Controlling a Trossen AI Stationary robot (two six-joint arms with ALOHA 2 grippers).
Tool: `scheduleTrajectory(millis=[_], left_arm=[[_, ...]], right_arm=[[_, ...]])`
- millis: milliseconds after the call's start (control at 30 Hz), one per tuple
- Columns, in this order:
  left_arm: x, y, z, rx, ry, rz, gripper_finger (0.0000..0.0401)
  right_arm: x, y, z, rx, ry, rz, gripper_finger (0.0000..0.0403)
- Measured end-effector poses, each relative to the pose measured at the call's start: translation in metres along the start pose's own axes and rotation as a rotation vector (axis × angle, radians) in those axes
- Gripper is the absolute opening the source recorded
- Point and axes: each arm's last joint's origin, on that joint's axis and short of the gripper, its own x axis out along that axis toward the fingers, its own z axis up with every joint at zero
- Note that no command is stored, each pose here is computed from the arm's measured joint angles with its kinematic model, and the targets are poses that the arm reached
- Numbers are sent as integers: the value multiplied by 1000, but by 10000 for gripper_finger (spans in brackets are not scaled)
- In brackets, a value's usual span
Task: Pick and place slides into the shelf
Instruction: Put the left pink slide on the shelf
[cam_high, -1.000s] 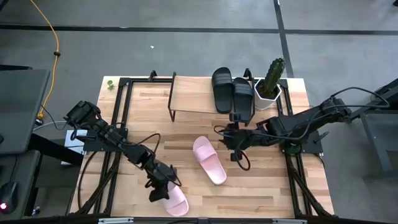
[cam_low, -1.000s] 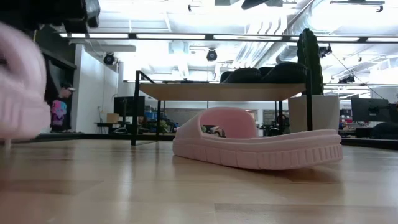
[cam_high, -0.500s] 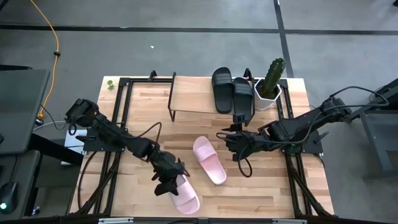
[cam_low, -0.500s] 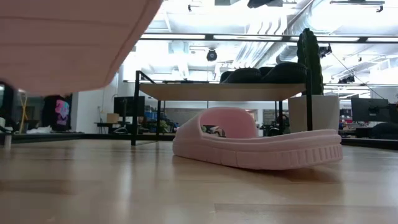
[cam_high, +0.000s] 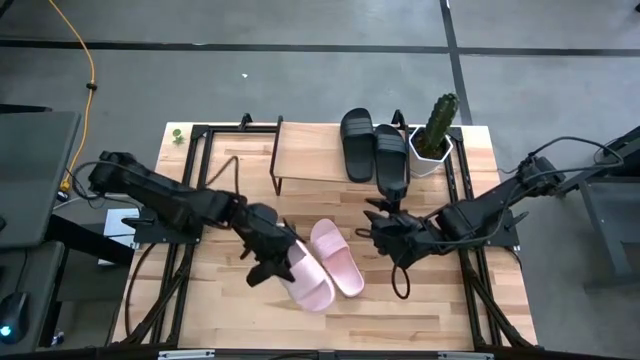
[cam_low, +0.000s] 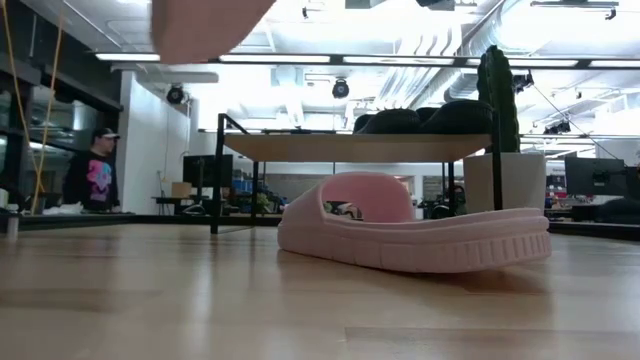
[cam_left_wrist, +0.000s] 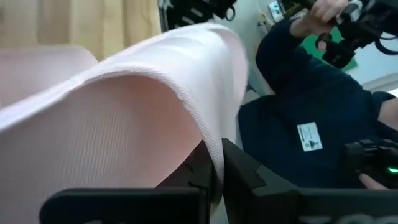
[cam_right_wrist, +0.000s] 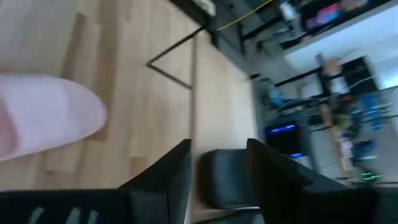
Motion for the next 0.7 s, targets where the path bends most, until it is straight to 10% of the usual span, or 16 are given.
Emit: scheduleTrajectory(millis=[700], left_arm=[[-86, -33, 75, 94, -139, 146, 4]], right_arm=[[-39, 11, 18, -366, -79, -292, 145]])
